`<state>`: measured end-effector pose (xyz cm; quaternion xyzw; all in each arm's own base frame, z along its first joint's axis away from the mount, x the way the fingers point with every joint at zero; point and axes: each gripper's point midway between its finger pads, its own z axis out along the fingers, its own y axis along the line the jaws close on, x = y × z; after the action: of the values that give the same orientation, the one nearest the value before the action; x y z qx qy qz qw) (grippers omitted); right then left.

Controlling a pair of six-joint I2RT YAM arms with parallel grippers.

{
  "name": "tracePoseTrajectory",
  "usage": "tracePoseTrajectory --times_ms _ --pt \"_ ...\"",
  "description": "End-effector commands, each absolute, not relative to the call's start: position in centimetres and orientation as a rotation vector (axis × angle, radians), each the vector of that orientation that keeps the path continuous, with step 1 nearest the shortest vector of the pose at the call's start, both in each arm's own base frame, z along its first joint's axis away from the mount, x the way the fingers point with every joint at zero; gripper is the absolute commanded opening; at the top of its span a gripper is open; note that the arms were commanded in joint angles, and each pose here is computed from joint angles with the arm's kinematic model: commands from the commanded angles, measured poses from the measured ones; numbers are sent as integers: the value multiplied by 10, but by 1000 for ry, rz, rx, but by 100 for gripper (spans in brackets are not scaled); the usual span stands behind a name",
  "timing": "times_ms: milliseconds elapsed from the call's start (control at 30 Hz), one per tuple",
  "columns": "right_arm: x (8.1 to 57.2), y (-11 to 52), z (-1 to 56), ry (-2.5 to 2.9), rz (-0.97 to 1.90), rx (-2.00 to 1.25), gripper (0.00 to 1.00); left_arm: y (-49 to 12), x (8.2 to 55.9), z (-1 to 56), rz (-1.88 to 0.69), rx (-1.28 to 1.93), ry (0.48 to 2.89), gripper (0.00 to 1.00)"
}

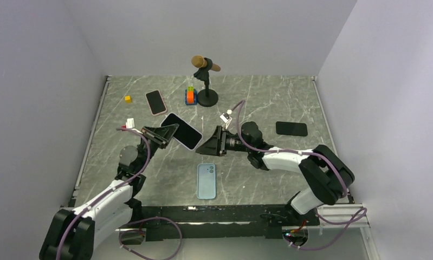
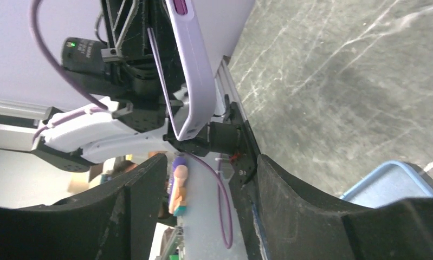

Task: Take the phone out of the phone case
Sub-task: Remove the phone case from the phone.

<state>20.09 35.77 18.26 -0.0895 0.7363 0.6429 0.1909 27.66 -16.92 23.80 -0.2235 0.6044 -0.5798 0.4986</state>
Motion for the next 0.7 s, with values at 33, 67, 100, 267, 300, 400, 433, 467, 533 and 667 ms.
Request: tracePoseTrajectory --times_ms 33,67,100,267,300,400,433,467,533,667 --pt "205 368 230 1846 1929 -304 64 -150 272 297 -1570 -606 1134 0" --pt "206 367 231 1841 1921 -307 64 -150 273 296 -1578 -616 1134 0" --pt "207 367 232 1839 1912 -315 64 -150 273 295 -1588 -625 1133 0" --pt "209 368 229 1823 1866 -389 63 -149 271 295 -1638 -656 1115 0" --pt "210 368 228 1824 1864 -398 62 -149 270 296 -1647 -656 1109 0" --pt "211 370 226 1822 1846 -432 60 -149 267 297 -1679 -662 1094 0" --pt "212 370 226 1818 1838 -438 60 -149 266 298 -1694 -666 1090 0" --pt "212 371 226 1805 1823 -453 59 -149 266 298 -1701 -665 1087 0" --pt "213 371 228 1785 1810 -473 58 -150 265 299 -1714 -660 1080 0" --pt "213 373 233 1752 1802 -508 58 -151 265 296 -1746 -675 1081 0"
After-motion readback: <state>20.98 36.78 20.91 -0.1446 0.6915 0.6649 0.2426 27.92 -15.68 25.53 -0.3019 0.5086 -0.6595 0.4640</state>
